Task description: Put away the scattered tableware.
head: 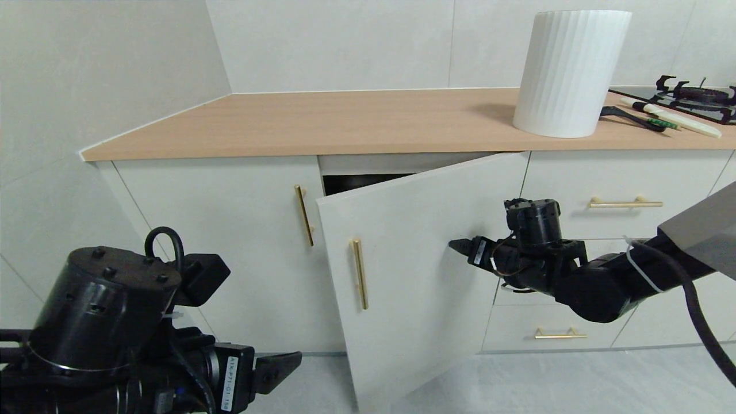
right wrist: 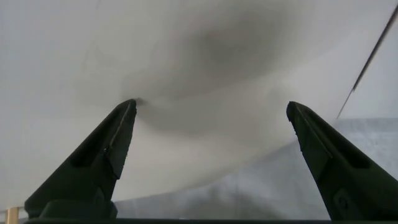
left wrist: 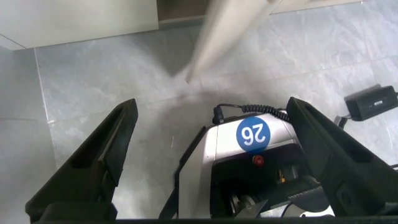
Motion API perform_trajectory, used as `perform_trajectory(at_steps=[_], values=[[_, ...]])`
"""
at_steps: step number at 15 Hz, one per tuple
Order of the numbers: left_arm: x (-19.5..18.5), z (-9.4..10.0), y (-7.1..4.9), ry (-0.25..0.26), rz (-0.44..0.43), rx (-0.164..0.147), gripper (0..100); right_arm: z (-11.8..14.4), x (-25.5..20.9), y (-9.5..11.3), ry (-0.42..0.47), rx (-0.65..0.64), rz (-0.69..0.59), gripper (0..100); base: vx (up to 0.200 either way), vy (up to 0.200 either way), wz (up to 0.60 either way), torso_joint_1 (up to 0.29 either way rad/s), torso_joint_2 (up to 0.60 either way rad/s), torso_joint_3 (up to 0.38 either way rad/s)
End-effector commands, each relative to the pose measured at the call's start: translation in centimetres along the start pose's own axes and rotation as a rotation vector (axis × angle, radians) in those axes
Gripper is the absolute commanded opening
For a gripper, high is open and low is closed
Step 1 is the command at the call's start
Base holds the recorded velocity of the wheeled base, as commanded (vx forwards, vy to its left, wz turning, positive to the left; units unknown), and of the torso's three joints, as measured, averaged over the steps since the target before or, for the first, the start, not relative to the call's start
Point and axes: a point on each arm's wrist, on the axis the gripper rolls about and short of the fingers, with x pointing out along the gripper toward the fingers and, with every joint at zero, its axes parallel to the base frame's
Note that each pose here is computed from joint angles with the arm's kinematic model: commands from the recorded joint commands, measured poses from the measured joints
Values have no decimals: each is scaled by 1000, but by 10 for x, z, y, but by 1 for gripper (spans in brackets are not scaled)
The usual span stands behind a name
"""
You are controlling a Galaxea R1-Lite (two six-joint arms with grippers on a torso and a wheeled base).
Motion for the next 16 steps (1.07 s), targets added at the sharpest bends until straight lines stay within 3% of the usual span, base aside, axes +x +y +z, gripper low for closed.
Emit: perform_trajectory(at_steps=[1,12,16], values=[[2,0,0,5,2,0,100,0,17,1,-40,32,-36,100,0,0,0,0,0,0],[2,0,-1,7,4,1,100,-2,60,-2,-240,63,-174,100,0,0,0,0,0,0],[3,0,-1,11,4,1,100,3,60,-1,-272,71,-185,100,0,0,0,0,0,0]])
